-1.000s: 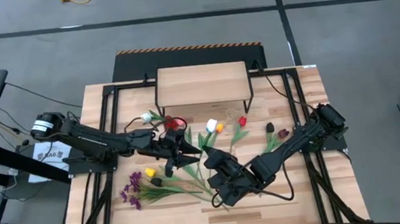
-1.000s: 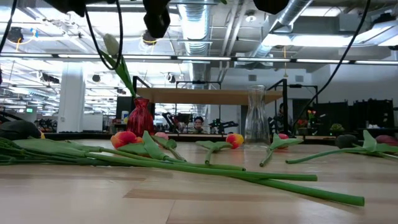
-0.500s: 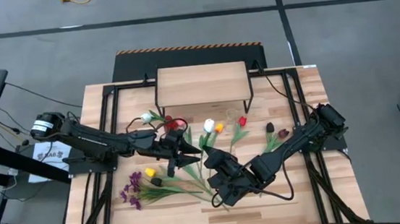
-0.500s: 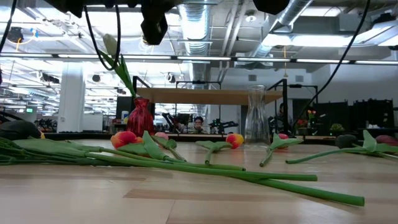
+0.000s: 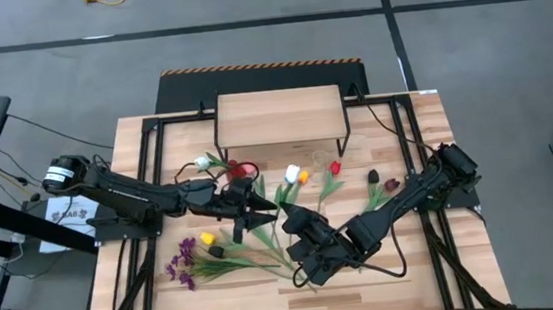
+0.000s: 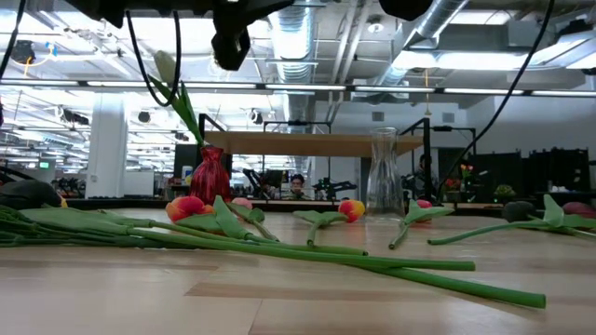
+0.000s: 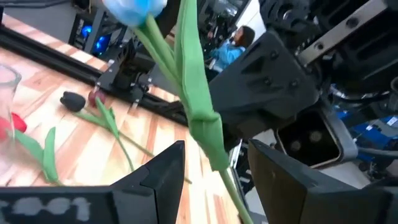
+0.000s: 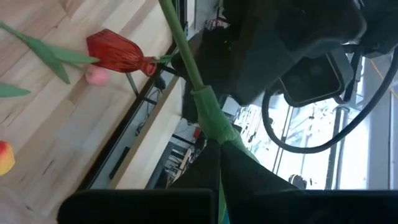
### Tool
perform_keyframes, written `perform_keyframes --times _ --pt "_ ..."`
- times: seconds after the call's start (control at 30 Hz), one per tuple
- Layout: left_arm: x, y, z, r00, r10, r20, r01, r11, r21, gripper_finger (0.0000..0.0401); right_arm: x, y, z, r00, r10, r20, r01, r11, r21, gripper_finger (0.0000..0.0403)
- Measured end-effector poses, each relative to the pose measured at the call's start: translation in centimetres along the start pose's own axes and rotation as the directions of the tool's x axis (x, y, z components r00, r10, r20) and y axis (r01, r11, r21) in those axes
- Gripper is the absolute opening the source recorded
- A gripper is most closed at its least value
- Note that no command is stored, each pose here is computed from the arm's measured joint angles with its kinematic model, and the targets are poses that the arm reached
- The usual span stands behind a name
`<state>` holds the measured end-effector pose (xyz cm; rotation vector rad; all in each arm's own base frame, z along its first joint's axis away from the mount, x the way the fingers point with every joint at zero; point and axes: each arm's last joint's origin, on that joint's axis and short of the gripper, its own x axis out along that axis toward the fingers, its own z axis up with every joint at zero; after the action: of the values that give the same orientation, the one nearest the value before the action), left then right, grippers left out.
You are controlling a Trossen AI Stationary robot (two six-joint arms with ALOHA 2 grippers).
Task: Pick and place flowers into a vace then onto a shelf
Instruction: Put the white flower into the red flower vase
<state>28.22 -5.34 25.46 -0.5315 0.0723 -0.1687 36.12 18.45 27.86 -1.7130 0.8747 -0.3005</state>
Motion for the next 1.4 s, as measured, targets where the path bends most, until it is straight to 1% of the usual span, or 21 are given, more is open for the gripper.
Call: perform_keyframes --times 0.43,0.73,1.03,1.1,1.2,1.4 --pt "0.0 -0.1 0.2 1.000 -0.008 0.024 0.008 1.000 0.000 0.0167 0.2 0.0 -0.1 1.000 0.002 -0.004 -0.002 1.000 0.001 0.0000" --pt "0.0 0.8 0.5 0.999 0.029 0.020 -0.029 1.000 -0.001 0.0167 0.5 -0.1 -0.2 1.000 0.006 -0.011 -0.005 1.000 0.002 0.0000" --pt "0.0 1.1 0.7 0.999 0.040 0.027 -0.040 0.999 0.005 0.0165 1.2 -0.1 -0.5 1.000 0.015 -0.019 -0.015 1.000 0.006 0.0000" --pt "0.0 1.1 0.6 0.999 0.041 0.023 -0.041 0.999 0.015 0.0154 1.2 -0.1 -0.4 1.000 0.023 -0.002 -0.023 1.000 0.007 0.0000" --pt "0.0 1.1 0.6 0.999 0.035 0.018 -0.036 0.999 0.035 0.0122 1.4 -0.1 -0.5 1.000 0.025 -0.001 -0.025 1.000 0.010 0.0000" --pt "0.0 1.1 0.6 1.000 0.029 0.008 -0.030 0.997 0.066 0.0028 1.4 -0.1 -0.5 1.000 0.024 -0.002 -0.024 1.000 0.011 0.0000"
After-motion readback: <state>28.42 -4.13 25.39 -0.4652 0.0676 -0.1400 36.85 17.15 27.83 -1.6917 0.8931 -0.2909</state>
